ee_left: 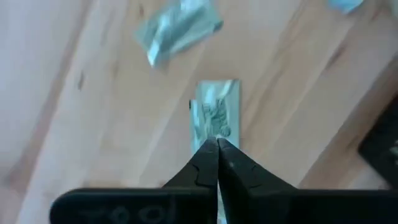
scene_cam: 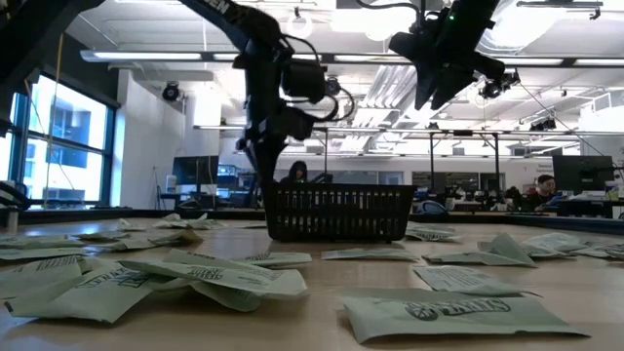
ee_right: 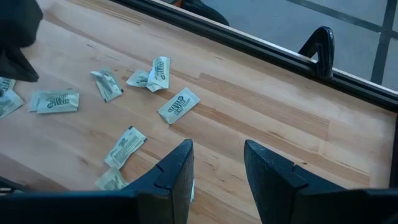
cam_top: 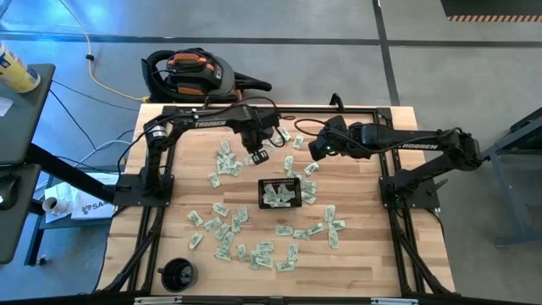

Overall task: Pick and place Stevia / Truvia into bins
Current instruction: Put the green stevia packet into the black basket

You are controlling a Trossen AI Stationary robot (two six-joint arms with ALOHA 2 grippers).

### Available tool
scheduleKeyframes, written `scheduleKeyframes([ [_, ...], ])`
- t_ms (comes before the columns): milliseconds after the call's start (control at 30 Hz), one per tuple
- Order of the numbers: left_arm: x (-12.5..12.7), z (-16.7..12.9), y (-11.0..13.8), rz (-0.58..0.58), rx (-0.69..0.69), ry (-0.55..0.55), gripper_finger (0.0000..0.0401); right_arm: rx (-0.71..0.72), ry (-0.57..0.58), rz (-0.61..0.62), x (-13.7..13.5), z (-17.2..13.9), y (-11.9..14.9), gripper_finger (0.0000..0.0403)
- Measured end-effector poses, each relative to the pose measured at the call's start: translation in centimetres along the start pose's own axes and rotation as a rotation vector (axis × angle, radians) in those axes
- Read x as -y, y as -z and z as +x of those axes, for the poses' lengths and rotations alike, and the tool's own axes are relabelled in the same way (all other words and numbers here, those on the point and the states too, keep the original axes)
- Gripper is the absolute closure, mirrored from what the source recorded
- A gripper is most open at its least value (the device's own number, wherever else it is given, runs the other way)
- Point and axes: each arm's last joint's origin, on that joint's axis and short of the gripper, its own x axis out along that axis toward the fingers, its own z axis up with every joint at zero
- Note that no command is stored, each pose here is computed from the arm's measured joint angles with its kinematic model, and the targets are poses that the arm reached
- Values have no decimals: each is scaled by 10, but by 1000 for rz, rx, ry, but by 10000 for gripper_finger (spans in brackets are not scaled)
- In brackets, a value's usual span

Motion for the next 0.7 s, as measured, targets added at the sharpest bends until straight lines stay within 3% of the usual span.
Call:
scheduleKeyframes([
  [233, 5, 3, 1, 50, -1, 74, 365, 0, 0, -17, 0, 0, 0, 269],
  [567, 15, 15, -5, 142, 121, 52, 186, -10, 0, -29, 0, 0, 1, 269],
  [700, 13, 19, -6, 136, 126, 41, 151, -28, -15, -28, 0, 0, 1, 269],
])
